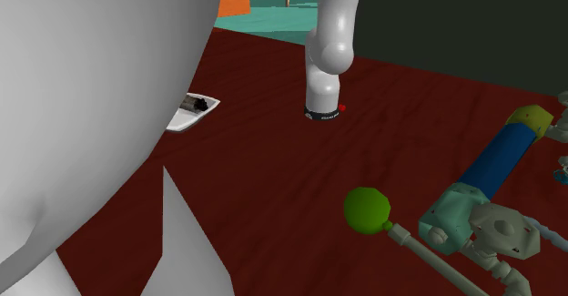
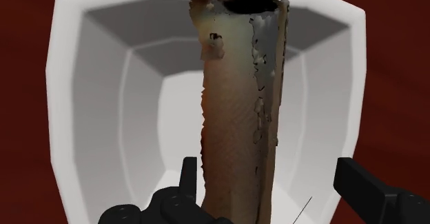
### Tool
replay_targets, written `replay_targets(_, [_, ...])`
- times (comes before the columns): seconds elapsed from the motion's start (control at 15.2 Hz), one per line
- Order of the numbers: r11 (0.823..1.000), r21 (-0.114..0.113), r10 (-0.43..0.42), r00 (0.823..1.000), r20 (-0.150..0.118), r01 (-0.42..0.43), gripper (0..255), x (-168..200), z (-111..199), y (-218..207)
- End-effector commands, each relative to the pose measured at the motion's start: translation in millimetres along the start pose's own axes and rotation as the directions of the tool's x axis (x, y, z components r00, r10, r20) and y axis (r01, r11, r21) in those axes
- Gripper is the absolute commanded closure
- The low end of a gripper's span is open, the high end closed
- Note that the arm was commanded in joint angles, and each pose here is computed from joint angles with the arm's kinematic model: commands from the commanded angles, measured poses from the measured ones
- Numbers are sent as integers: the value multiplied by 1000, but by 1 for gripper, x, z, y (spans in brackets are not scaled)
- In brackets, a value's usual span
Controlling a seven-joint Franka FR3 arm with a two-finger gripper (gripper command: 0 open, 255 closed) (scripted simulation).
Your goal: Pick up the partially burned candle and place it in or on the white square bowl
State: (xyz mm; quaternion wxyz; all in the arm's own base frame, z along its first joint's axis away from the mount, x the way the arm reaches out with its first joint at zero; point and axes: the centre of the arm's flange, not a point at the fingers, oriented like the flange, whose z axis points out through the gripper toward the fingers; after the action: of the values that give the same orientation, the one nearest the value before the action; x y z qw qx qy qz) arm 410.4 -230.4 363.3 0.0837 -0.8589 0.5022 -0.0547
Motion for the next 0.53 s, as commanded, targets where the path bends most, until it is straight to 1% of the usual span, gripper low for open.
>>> replay_targets(0.0, [1000,0,0,1000,1,0,0,-1,-19,-1])
replay_targets(0.13, [1000,0,0,1000,1,0,0,-1,-43,-1])
replay_targets(0.46, [1000,0,0,1000,1,0,0,-1,-43,-1])
